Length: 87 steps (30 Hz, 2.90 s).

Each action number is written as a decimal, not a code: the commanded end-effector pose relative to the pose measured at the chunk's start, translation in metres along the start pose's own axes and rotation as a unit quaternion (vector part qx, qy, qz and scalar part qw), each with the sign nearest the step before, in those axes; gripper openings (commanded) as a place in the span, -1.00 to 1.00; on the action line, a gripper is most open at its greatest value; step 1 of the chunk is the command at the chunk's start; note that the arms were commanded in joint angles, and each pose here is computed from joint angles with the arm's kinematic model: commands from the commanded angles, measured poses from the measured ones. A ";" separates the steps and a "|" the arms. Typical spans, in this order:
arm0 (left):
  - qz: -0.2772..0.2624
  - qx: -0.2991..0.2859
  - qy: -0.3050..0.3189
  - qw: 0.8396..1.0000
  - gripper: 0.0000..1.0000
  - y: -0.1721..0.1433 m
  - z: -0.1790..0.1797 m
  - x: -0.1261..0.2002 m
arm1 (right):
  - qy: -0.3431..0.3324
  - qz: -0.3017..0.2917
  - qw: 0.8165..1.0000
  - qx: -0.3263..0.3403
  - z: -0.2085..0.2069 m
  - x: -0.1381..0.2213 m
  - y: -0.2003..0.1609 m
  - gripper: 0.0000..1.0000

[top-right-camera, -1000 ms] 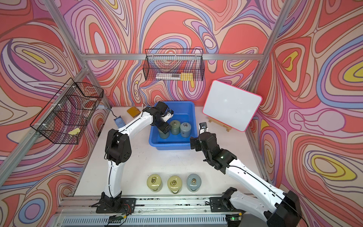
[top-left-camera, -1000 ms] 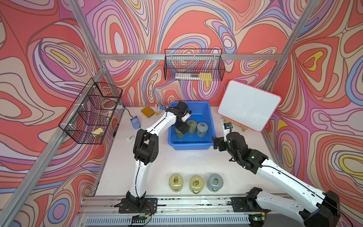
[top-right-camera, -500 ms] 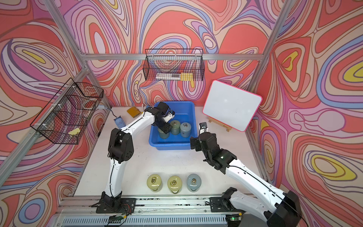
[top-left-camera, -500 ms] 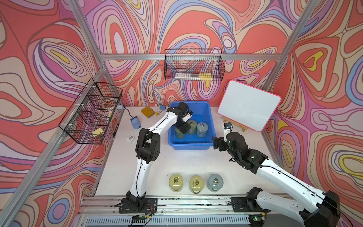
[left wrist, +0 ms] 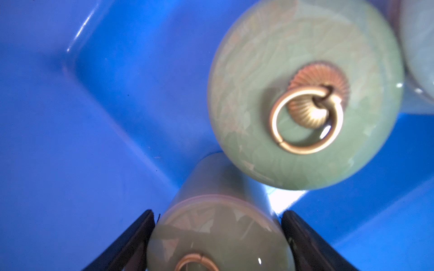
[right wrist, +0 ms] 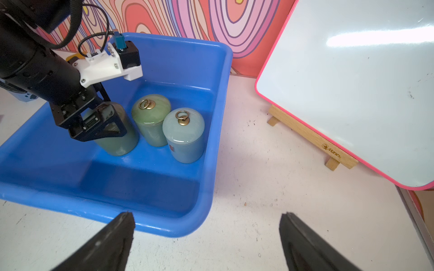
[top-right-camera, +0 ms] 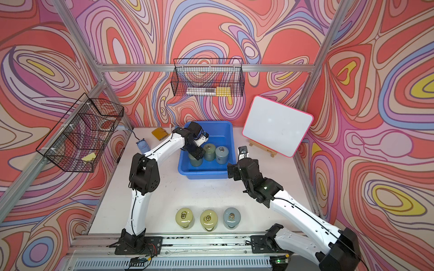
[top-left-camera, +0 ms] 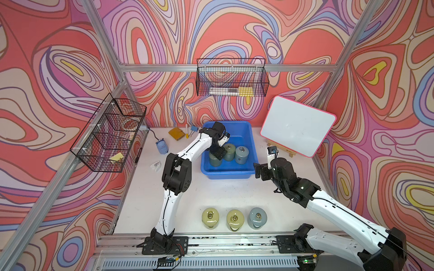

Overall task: Take the tea canister out of the basket
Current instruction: Pick up the tea canister from the basket, then place the tea canister at the center of the board.

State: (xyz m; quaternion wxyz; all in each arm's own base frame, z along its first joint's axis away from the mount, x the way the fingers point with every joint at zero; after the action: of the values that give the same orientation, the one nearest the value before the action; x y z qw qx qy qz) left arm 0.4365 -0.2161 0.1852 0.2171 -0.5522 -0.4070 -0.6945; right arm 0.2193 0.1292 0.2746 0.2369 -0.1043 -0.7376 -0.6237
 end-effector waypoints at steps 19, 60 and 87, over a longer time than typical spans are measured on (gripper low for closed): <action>0.086 0.009 0.027 0.996 0.71 -0.022 -0.008 0.005 | -0.005 -0.005 1.000 -0.002 -0.002 -0.001 -0.002 0.96; -0.044 0.063 0.042 0.996 -0.19 -0.012 -0.021 0.160 | -0.003 -0.008 1.000 -0.005 -0.002 -0.001 -0.003 0.96; -0.076 0.093 0.058 0.991 -0.24 -0.101 -0.081 0.221 | 0.001 -0.013 1.000 -0.012 -0.003 0.003 -0.004 0.97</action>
State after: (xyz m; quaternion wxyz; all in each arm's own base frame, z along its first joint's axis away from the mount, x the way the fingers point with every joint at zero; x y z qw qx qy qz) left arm 0.2567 -0.1918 0.3473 0.2539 -0.4843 -0.4582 -0.7007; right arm 0.2170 0.1276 0.2737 0.2330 -0.0985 -0.7355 -0.6285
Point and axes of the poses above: each gripper's point midway between its finger pads, its own x axis back along the fingers, its own z axis along the line the jaws close on, y = z × x, the point moved 10 cm from there along x, back along the fingers, and after that the axes turned 5 degrees about x, right-handed, at the moved point
